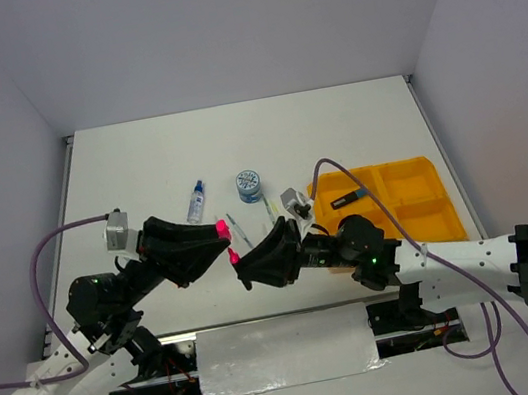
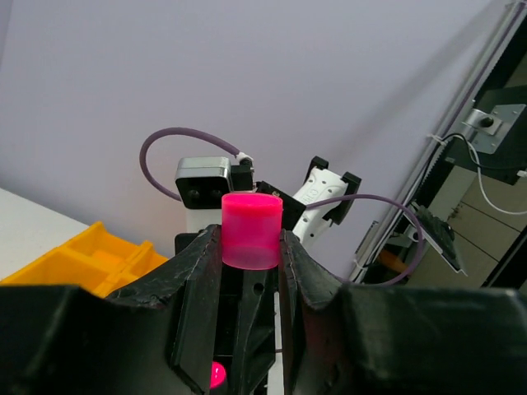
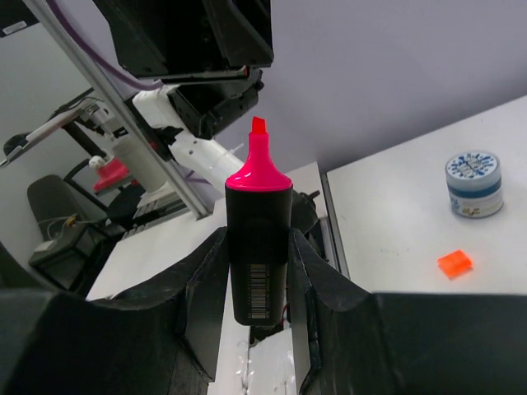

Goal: Sort the stationery into containers
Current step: Close the pen cap on the pen.

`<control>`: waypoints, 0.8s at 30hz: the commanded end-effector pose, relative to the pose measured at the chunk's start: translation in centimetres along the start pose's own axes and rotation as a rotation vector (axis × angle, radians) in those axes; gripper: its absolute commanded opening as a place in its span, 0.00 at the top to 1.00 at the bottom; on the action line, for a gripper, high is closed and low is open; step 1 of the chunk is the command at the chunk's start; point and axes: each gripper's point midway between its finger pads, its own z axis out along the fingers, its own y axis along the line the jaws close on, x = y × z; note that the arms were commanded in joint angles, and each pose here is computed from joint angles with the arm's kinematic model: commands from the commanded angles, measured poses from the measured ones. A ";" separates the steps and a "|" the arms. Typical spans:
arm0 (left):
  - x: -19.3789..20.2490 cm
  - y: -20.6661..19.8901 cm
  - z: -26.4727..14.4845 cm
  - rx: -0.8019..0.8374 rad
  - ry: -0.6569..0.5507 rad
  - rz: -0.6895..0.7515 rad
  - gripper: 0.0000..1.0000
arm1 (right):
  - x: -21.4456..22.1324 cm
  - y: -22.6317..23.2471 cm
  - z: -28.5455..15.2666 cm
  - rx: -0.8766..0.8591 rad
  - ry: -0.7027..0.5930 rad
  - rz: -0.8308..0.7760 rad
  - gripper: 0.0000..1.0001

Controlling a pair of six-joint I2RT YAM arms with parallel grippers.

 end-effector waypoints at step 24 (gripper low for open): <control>-0.2 -1.6 -0.1 0.081 0.001 0.018 0.90 | -6.3 4.3 0.9 -0.096 -0.148 -0.129 1.00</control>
